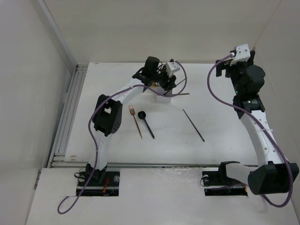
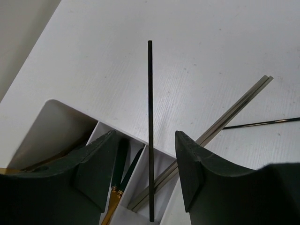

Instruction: Sort the eating utensils into containers

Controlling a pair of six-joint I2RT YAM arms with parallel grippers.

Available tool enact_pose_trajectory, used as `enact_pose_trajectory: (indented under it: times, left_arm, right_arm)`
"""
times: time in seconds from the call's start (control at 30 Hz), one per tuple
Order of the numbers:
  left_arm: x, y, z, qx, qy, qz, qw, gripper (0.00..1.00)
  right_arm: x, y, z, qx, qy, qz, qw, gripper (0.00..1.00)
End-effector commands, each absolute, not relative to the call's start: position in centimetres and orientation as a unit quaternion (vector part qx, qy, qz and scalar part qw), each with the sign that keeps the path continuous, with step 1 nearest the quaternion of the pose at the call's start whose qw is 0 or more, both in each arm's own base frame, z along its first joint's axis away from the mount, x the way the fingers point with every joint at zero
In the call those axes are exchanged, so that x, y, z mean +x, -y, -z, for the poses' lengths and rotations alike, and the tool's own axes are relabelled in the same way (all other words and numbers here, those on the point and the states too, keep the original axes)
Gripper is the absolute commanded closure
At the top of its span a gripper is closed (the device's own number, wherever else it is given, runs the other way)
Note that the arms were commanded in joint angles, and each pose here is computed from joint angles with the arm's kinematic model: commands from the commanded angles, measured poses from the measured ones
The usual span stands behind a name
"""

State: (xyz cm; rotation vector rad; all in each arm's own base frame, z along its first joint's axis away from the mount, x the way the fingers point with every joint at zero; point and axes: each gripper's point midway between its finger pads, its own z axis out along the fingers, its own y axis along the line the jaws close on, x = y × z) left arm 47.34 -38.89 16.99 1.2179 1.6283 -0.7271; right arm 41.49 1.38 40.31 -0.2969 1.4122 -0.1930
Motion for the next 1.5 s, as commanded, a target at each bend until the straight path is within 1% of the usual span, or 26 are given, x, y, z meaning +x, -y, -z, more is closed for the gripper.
enact_pose_trajectory:
  times: [0.0,0.03,0.17,0.23,0.27,0.3,0.33,0.37,0.43,0.47,0.57,0.63,0.67,0.7,0.77,0.8,0.83,0.93,1.0,1.07,1.1,1.17,1.2,1.3,1.37,1.47]
  left_arm:
    - [47.5,38.1,-22.8,0.482,-0.643,0.303,0.512,0.5]
    - [47.4,38.1,-22.8,0.477,-0.647,0.307,0.509,0.5]
    - [48.3,36.3,-26.5,0.438,-0.657,0.312,0.528,0.49]
    - [48.6,35.5,-28.5,0.42,-0.658,0.309,0.543,0.49]
    - [48.7,34.9,-29.1,0.403,-0.666,0.316,0.543,0.49]
    - [48.9,34.3,-29.8,0.388,-0.672,0.315,0.547,0.48]
    - [49.0,34.0,-30.3,0.372,-0.679,0.313,0.551,0.48]
    - [49.7,32.3,-31.4,0.346,-0.687,0.308,0.56,0.48]
    - [50.6,30.1,-31.6,0.28,-0.722,0.308,0.552,0.48]
    - [51.3,28.1,-32.0,0.251,-0.734,0.3,0.555,0.48]
    - [52.1,24.3,-30.5,0.184,-0.778,0.285,0.528,0.48]
    - [52.0,20.9,-30.0,0.154,-0.8,0.271,0.513,0.51]
    - [51.8,19.9,-28.8,0.139,-0.812,0.268,0.499,0.51]
    - [51.7,17.8,-28.9,0.124,-0.817,0.259,0.501,0.52]
    - [51.0,15.9,-27.9,0.098,-0.828,0.261,0.488,0.52]
    - [50.3,14.9,-25.9,0.085,-0.838,0.265,0.47,0.52]
    - [50.1,12.8,-26.0,0.063,-0.84,0.257,0.473,0.52]
    - [49.1,10.2,-24.0,0.03,-0.854,0.248,0.456,0.52]
    - [48.6,9.7,-23.6,0.016,-0.856,0.25,0.453,0.52]
    - [47.9,9.8,-23.6,0.019,-0.855,0.253,0.453,0.52]
    - [47.9,9.8,-23.6,0.019,-0.855,0.253,0.453,0.52]
    - [47.3,9.8,-24.4,0.02,-0.851,0.253,0.459,0.52]
    - [47.0,9.8,-23.7,0.018,-0.856,0.253,0.451,0.52]
    - [46.6,9.6,-24.7,0.018,-0.852,0.25,0.459,0.52]
    - [46.4,9.2,-24.7,0.014,-0.852,0.248,0.46,0.52]
    - [45.9,8.4,-24.6,0.008,-0.852,0.248,0.462,0.52]
  right_arm:
    - [40.5,-1.7,-43.3,-0.135,-0.618,0.079,0.771,0.0]
    - [40.5,-2.0,-43.3,-0.136,-0.617,0.071,0.771,0.0]
    - [40.3,-1.4,-41.7,-0.108,-0.644,0.064,0.754,0.0]
    - [39.9,-0.9,-39.9,-0.098,-0.675,0.068,0.728,0.1]
    - [39.8,-0.7,-38.9,-0.096,-0.69,0.07,0.714,0.17]
    - [39.4,-0.8,-36.6,-0.092,-0.722,0.058,0.683,0.4]
    - [39.1,-0.6,-35.4,-0.083,-0.74,0.056,0.665,0.52]
    - [38.7,-0.5,-34.2,-0.073,-0.758,0.05,0.647,0.64]
    - [37.4,-0.6,-31.0,-0.043,-0.802,0.028,0.595,0.81]
    - [36.8,-1.2,-28.7,-0.048,-0.822,0.012,0.568,0.81]
    - [35.0,-2.7,-22.5,-0.065,-0.875,-0.032,0.479,0.74]
    - [33.5,-3.7,-18.0,-0.054,-0.907,-0.049,0.415,0.69]
    - [32.9,-4.3,-16.7,-0.053,-0.915,-0.056,0.395,0.64]
    - [32.1,-5.1,-15.2,-0.051,-0.923,-0.05,0.378,0.61]
    - [32.0,-6.3,-14.4,-0.045,-0.929,-0.059,0.363,0.54]
    - [32.0,-7.3,-14.1,-0.061,-0.928,-0.055,0.363,0.54]
    - [32.1,-7.9,-14.1,-0.07,-0.928,-0.053,0.362,0.54]
    - [31.5,-9.7,-12.7,-0.095,-0.94,-0.04,0.325,0.54]
    - [31.1,-10.2,-11.0,-0.098,-0.949,-0.035,0.297,0.54]
    - [31.0,-11.9,-9.5,-0.11,-0.952,-0.067,0.277,0.53]
    - [30.7,-12.1,-7.3,-0.116,-0.961,-0.06,0.244,0.53]
    - [31.2,-12.4,-5.9,-0.12,-0.966,-0.048,0.225,0.54]
    - [30.8,-12.6,-4.0,-0.125,-0.972,-0.041,0.197,0.54]
    - [31.3,-12.5,-3.6,-0.121,-0.972,-0.026,0.197,0.55]
    - [31.6,-12.2,-3.3,-0.111,-0.973,-0.006,0.202,0.53]
    - [32.0,-12.5,-3.3,-0.113,-0.971,0.009,0.211,0.53]
